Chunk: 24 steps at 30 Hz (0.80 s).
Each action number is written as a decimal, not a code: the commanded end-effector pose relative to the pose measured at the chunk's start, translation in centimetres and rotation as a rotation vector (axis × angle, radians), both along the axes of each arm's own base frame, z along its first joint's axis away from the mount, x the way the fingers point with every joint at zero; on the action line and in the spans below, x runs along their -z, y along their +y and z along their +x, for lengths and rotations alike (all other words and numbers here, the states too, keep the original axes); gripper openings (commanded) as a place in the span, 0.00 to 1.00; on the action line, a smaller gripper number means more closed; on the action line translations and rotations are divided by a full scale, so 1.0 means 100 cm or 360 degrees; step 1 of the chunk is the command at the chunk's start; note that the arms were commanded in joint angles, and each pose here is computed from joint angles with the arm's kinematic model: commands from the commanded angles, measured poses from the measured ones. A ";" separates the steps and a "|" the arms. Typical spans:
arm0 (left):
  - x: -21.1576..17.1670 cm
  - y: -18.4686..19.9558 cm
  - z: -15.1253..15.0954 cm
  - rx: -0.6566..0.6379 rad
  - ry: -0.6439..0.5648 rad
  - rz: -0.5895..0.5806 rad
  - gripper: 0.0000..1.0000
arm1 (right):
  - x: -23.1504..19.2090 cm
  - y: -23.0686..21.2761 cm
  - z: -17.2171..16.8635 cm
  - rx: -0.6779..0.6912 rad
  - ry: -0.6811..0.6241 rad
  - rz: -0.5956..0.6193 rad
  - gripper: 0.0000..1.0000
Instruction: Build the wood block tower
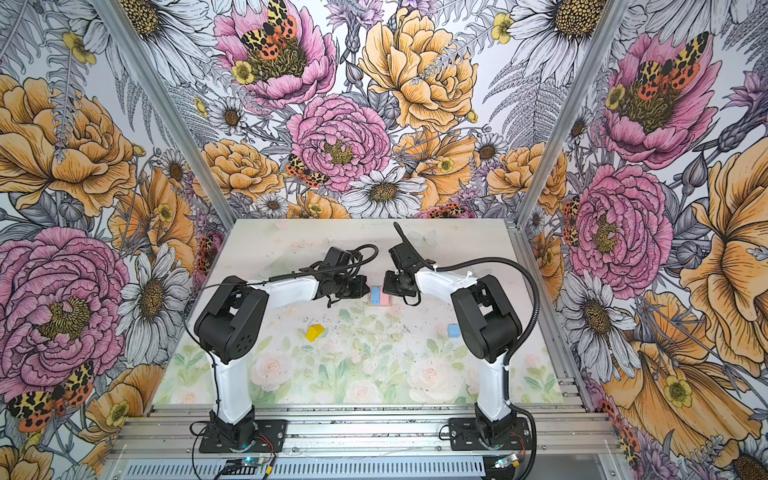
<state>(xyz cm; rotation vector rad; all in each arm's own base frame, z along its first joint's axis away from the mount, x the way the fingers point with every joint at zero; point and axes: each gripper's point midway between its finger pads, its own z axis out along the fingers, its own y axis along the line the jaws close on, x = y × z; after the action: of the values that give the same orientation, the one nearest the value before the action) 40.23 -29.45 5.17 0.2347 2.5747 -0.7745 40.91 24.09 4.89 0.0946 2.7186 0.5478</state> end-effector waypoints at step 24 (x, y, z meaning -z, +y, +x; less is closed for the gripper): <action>-0.136 0.056 0.012 -0.0135 -0.0474 -0.0146 0.02 | -0.099 0.006 0.013 0.0027 -0.0323 -0.0113 0.02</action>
<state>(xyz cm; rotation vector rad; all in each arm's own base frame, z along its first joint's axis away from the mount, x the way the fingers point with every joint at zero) 41.11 -25.59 14.95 0.2024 2.3719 -0.7834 42.23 23.78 11.20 0.0951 2.5974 0.4732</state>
